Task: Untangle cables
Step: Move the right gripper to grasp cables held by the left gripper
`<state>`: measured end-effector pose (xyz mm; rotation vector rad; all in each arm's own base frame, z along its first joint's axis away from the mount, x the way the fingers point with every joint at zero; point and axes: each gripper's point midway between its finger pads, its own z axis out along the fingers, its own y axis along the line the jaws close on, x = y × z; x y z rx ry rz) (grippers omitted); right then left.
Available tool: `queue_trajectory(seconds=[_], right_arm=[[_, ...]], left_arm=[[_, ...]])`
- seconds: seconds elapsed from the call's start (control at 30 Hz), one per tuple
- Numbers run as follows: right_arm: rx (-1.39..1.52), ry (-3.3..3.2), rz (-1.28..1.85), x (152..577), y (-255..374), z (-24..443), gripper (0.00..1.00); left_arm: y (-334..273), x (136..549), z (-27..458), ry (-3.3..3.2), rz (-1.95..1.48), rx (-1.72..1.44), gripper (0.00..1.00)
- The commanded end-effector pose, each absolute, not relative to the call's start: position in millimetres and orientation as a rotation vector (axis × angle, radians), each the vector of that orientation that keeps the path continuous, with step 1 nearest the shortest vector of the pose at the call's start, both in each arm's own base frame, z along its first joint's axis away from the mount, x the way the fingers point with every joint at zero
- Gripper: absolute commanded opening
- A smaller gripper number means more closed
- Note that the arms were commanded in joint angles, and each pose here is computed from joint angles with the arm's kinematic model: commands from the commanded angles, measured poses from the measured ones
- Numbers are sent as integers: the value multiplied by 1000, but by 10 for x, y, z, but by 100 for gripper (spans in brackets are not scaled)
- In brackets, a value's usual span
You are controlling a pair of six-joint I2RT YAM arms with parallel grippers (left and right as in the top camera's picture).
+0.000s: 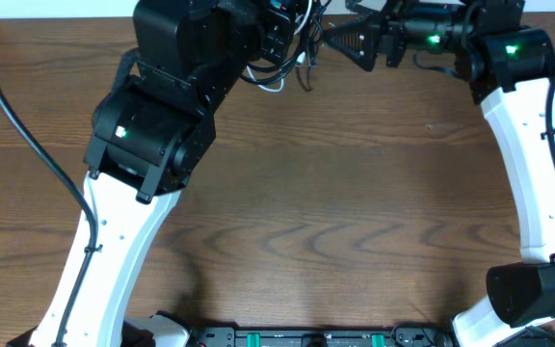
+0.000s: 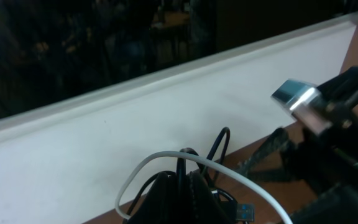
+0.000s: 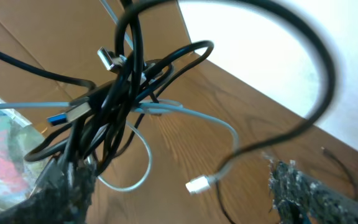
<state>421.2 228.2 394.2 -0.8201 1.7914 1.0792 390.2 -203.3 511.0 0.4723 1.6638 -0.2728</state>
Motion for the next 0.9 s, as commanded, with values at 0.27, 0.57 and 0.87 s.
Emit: queue_trajectory(seconds=[0.27,0.57,0.87], right_arm=[[-783,1795,1179,4161,2195,4017,85],[-819,1784,1242,4040,2299,4042,68],[-864,1800,1169,3990,2607,3955,50]], left_arm=[[-2017,4032,5050,1690,-206,477,7],[-2182,4294,4912,1688,-219,475,8],[-2260,4148,5201,1619,-249,483,7]])
